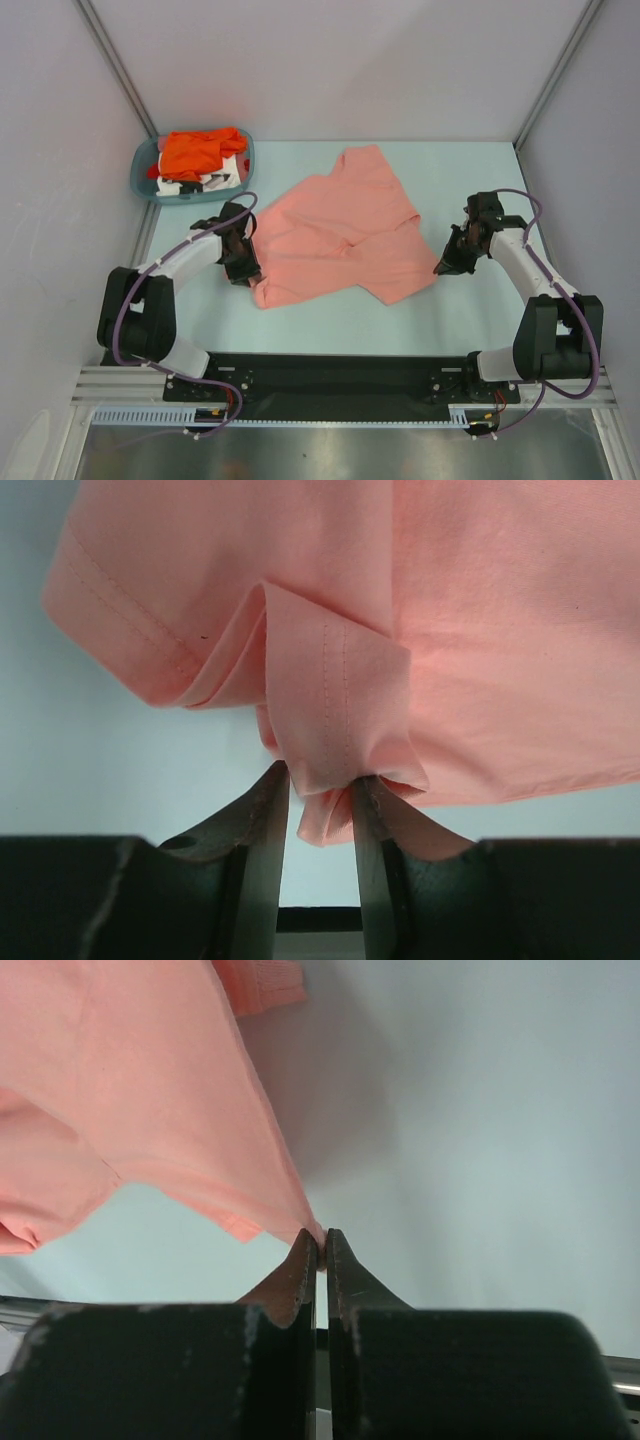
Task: Fold and stack the t-shirts
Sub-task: Flatten the tshirt out
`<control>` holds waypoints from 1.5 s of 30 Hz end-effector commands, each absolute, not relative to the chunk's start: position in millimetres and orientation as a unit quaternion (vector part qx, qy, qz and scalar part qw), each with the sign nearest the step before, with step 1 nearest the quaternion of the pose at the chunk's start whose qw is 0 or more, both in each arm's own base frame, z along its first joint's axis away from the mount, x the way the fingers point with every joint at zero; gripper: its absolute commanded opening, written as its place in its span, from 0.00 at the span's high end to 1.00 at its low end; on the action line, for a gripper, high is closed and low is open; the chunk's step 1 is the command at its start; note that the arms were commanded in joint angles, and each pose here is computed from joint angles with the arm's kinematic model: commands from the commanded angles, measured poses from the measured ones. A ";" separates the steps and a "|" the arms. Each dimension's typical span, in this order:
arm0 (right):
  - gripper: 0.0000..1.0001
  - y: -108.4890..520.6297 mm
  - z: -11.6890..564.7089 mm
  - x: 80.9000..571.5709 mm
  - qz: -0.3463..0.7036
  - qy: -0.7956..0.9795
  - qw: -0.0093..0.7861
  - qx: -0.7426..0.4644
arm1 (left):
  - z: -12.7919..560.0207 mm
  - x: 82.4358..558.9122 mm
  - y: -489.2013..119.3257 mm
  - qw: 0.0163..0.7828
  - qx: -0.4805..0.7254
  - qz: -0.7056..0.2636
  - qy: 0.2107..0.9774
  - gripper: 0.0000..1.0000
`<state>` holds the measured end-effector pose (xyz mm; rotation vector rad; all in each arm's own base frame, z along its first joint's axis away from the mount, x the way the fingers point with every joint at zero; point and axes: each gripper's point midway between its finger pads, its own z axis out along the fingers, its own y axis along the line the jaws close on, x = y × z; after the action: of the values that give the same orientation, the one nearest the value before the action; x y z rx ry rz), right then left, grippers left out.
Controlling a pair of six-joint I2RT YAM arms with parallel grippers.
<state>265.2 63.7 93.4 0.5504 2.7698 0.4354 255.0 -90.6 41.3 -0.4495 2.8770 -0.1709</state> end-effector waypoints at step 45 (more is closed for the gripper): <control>1.00 -34.1 635.2 353.9 0.310 0.549 0.753 0.187 | 537.2 306.2 -122.3 0.637 -0.006 -0.369 0.676 1.00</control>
<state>412.4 -46.7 523.0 0.6264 1.4901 0.7206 336.0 -109.0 450.3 -0.1628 1.8025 -0.7208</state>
